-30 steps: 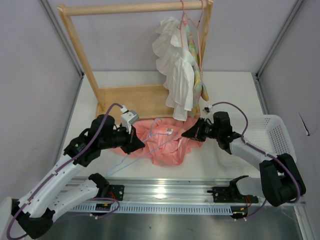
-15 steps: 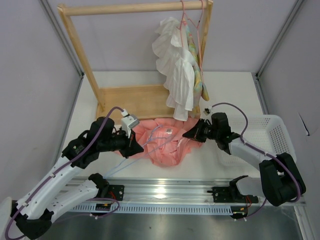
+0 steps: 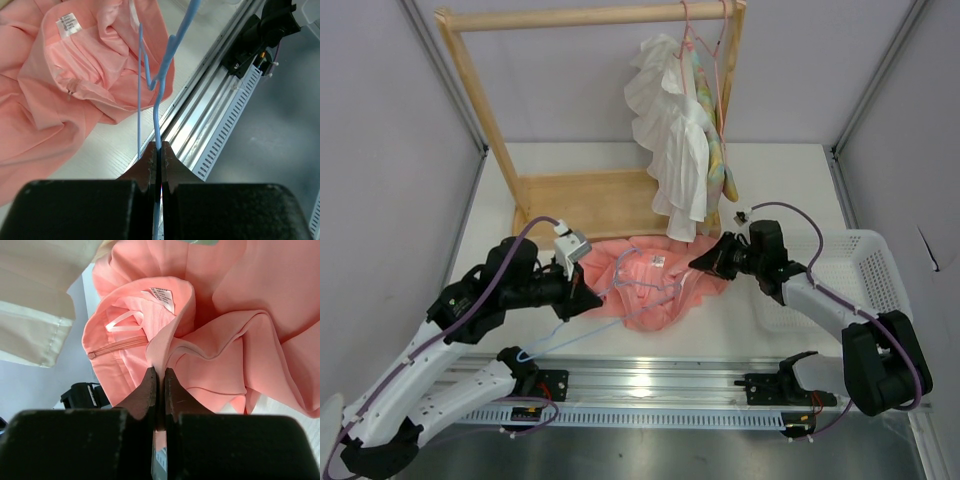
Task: Place the skirt on the hanger
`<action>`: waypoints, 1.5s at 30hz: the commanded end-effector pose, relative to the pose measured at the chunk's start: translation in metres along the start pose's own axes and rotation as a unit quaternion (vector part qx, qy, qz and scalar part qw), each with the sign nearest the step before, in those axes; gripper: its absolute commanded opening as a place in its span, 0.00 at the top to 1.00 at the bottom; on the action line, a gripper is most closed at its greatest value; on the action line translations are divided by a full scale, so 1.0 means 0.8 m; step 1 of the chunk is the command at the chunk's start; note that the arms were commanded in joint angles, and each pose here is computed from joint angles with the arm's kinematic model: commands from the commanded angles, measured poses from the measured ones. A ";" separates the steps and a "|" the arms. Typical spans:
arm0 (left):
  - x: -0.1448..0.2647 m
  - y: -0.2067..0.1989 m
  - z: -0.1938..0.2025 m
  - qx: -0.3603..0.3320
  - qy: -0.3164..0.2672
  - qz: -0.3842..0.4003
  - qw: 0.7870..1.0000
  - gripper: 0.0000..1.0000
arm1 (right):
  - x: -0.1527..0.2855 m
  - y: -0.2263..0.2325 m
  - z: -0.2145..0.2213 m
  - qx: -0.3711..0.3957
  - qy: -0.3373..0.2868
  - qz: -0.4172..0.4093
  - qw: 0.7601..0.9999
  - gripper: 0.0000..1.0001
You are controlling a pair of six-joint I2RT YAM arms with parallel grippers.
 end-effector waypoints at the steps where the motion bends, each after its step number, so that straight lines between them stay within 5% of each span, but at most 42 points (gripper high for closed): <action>1: -0.004 -0.013 -0.006 -0.011 -0.009 0.026 1.000 1.00 | 0.007 0.031 -0.018 0.015 -0.021 -0.036 0.999 1.00; 21: -0.025 0.018 -0.020 0.026 -0.049 -0.039 0.998 1.00 | 0.022 0.048 -0.012 0.026 -0.022 -0.072 0.997 1.00; 45: -0.017 0.002 -0.028 0.014 -0.086 -0.004 0.996 1.00 | 0.012 0.029 -0.007 0.020 -0.022 -0.049 0.998 1.00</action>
Point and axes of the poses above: each gripper's point midway between its finger pads, its own x axis back along the fingers, its own y axis along the line the jaws close on, z = x × y, the point moved 1 cm from there along x, back along the fingers, and after that the axes turned 2 degrees about -x, right-handed, at the moved point
